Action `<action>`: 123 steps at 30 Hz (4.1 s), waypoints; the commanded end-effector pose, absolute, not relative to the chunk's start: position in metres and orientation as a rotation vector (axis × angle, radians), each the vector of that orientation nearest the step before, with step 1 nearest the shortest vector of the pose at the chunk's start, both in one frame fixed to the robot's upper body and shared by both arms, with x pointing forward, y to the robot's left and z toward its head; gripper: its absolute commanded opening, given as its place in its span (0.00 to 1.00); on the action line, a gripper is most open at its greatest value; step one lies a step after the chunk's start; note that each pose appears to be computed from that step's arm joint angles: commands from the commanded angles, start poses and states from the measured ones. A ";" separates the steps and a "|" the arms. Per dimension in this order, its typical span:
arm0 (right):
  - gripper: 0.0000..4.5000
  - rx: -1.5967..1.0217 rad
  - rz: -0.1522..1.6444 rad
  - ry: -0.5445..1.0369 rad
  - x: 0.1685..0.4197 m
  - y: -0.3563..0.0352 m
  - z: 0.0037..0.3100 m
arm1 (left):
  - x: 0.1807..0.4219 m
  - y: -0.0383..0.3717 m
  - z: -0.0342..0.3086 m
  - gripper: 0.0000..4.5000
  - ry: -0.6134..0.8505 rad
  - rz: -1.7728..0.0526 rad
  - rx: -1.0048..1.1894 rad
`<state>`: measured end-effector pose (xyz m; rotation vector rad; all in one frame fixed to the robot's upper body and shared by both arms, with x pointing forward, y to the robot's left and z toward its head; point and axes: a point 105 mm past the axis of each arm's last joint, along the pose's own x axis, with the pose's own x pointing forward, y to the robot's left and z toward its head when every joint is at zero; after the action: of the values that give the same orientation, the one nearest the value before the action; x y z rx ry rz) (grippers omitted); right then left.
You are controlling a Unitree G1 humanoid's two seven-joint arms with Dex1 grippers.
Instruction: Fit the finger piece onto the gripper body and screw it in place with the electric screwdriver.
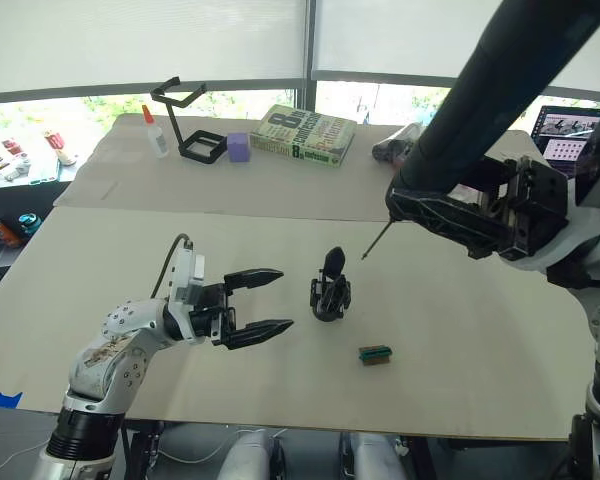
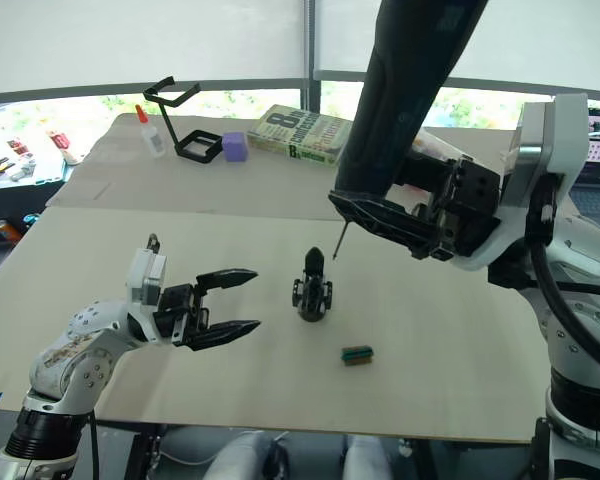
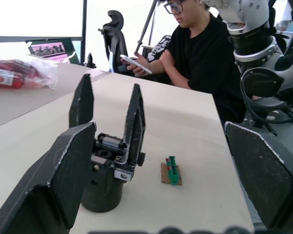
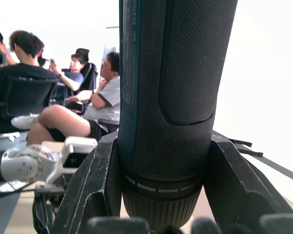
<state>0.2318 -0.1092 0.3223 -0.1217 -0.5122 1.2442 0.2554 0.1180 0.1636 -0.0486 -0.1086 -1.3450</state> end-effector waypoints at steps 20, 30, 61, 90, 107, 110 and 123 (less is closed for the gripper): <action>0.43 -0.063 1.446 -0.497 0.226 -0.064 0.321 | 0.281 0.095 0.102 0.99 -0.042 -1.185 0.214; 0.43 -0.083 1.450 -0.500 0.224 -0.062 0.318 | 0.302 0.057 0.073 0.99 -0.017 -1.180 0.190; 0.43 -0.091 1.396 -0.507 0.223 -0.066 0.316 | 0.310 0.028 0.075 0.55 -0.020 -1.262 0.232; 0.43 -0.079 1.422 -0.502 0.220 -0.067 0.317 | 0.315 0.045 0.074 0.99 -0.065 -1.330 0.195; 0.43 -0.063 1.437 -0.498 0.220 -0.064 0.316 | 0.292 0.036 0.072 0.99 -0.041 -1.206 0.180; 0.43 -0.063 1.443 -0.497 0.220 -0.064 0.316 | 0.297 0.033 0.067 0.99 -0.010 -1.185 0.202; 0.43 -0.069 1.441 -0.500 0.221 -0.064 0.318 | 0.306 0.041 0.070 0.54 -0.005 -1.209 0.217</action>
<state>0.2304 -0.0624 0.3021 -0.0478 -0.4156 1.4288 0.3044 0.0379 0.0722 0.2227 -0.0142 -1.2014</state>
